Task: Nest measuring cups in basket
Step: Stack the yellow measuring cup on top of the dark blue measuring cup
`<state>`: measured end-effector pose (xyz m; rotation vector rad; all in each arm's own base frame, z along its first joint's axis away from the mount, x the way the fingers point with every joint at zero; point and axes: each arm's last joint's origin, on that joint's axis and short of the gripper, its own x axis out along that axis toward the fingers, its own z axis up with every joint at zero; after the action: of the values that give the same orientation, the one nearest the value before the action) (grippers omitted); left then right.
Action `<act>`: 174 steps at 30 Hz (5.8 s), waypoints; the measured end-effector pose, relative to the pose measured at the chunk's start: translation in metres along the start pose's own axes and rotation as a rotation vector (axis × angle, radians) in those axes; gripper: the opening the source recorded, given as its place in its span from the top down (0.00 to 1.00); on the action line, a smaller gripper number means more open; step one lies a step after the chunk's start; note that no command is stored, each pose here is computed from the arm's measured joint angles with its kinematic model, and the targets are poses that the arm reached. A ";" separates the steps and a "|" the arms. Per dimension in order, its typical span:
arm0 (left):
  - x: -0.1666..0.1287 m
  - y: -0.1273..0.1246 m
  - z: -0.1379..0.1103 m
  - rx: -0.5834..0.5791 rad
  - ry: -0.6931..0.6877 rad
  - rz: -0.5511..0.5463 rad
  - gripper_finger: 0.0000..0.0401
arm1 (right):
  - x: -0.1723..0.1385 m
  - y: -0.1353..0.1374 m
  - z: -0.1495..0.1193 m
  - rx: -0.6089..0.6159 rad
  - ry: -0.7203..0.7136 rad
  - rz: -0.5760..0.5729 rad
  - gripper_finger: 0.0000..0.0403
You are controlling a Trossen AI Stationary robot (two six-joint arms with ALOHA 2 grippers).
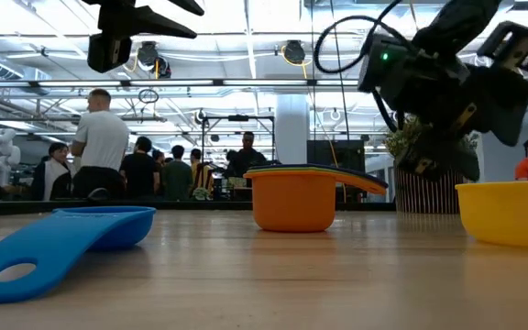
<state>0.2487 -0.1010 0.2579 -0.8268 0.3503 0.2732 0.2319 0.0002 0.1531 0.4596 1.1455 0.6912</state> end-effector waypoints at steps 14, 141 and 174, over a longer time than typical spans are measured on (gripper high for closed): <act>-0.002 -0.001 -0.003 0.015 0.011 -0.005 0.74 | 0.013 -0.013 -0.009 0.007 0.107 0.025 0.51; 0.128 -0.051 0.063 -0.237 0.281 -0.440 0.49 | -0.013 0.129 0.035 0.276 -0.242 0.470 1.00; 0.128 -0.051 0.061 -0.236 0.311 -0.446 0.65 | -0.014 0.123 0.036 0.253 -0.259 0.442 1.00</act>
<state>0.3953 -0.0755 0.2779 -1.1583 0.4176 -0.2386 0.2299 0.0781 0.2553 1.0074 0.8941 0.8411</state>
